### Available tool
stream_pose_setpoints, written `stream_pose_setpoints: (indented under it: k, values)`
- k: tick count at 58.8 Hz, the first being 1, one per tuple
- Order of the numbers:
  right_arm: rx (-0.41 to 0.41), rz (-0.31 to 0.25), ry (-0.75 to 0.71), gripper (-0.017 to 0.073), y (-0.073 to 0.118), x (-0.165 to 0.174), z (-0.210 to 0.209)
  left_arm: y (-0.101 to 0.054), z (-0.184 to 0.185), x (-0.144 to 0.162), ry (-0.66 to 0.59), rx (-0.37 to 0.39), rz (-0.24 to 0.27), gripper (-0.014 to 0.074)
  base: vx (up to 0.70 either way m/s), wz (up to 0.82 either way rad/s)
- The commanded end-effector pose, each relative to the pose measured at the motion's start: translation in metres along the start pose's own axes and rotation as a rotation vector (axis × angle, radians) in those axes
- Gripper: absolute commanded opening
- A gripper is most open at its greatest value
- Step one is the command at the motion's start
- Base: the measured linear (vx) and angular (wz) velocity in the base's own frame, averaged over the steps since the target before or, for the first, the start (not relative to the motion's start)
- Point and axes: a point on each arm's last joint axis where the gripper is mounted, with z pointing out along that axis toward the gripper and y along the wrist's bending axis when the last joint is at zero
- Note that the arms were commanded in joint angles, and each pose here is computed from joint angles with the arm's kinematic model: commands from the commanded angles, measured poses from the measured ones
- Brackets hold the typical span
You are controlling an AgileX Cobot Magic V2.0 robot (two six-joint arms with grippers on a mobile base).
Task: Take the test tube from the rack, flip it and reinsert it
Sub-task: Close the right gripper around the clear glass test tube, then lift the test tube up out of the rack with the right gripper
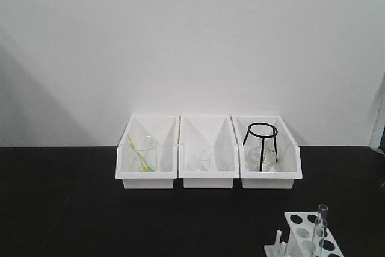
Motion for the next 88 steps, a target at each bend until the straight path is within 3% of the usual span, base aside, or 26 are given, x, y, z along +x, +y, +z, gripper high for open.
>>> stream_pose_setpoints:
  k: [1,10,29,42,53,65,88]
  values:
    - [-0.003,0.022,-0.085,0.0481,0.000,-0.015,0.006,-0.002,-0.001,-0.008,-0.096,0.023,-0.002,-0.0006,0.00,0.00]
    - [-0.008,0.097,-0.017,0.0508,0.001,0.002,0.022,-0.002,-0.001,-0.008,-0.096,0.023,-0.002,-0.0006,0.00,0.00]
    - [-0.039,-0.009,-0.039,0.0509,0.005,0.026,0.055,-0.002,-0.001,-0.008,-0.096,0.023,-0.002,-0.0006,0.00,0.00]
    - [-0.138,-0.045,-0.022,0.0509,0.014,0.037,0.077,-0.002,-0.001,-0.008,-0.096,0.023,-0.002,-0.0006,0.00,0.00]
    - [-0.252,-0.033,-0.011,0.0509,0.025,0.046,0.090,-0.002,-0.001,-0.008,-0.096,0.023,-0.002,-0.0006,0.00,0.00]
    - [-0.344,-0.014,-0.093,0.0509,0.033,0.051,0.105,-0.002,-0.001,-0.008,-0.096,0.023,-0.002,-0.0006,0.00,0.00]
    - [-0.375,-0.002,-0.134,0.0502,0.037,0.054,0.152,-0.002,-0.001,-0.008,-0.096,0.023,-0.002,-0.0006,0.00,0.00]
